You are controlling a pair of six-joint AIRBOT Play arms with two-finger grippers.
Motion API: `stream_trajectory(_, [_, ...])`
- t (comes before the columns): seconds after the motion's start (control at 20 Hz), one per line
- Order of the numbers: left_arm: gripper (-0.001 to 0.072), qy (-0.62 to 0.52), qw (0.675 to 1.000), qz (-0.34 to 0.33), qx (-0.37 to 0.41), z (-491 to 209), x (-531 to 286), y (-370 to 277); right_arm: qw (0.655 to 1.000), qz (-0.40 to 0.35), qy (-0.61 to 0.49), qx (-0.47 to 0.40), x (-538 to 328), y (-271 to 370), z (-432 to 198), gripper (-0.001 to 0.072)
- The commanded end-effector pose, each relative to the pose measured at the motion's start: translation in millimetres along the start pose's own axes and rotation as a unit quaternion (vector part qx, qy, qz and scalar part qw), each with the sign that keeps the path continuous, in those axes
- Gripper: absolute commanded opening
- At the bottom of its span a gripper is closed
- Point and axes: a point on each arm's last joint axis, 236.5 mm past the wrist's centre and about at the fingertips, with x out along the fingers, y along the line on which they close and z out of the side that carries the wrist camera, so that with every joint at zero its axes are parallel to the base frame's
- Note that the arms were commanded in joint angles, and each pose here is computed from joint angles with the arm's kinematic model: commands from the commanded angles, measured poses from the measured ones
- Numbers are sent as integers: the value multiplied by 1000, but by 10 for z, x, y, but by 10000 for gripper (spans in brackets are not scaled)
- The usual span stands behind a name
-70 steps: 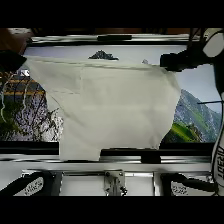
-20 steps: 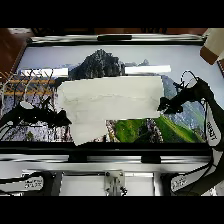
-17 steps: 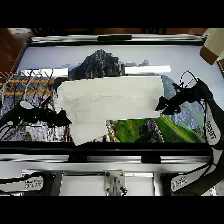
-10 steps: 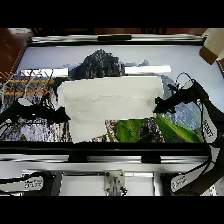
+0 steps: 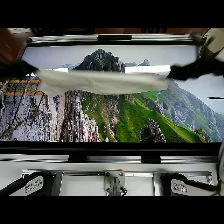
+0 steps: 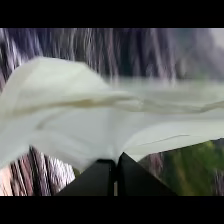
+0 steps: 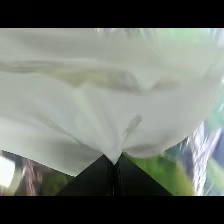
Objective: Fold the shirts.
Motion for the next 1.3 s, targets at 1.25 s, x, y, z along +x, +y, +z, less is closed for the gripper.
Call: stream_trajectory(1.25, [30, 0, 993, 100, 60, -366, -1176, -302, 990, -109, 87, 22, -985, -48, -532, 51])
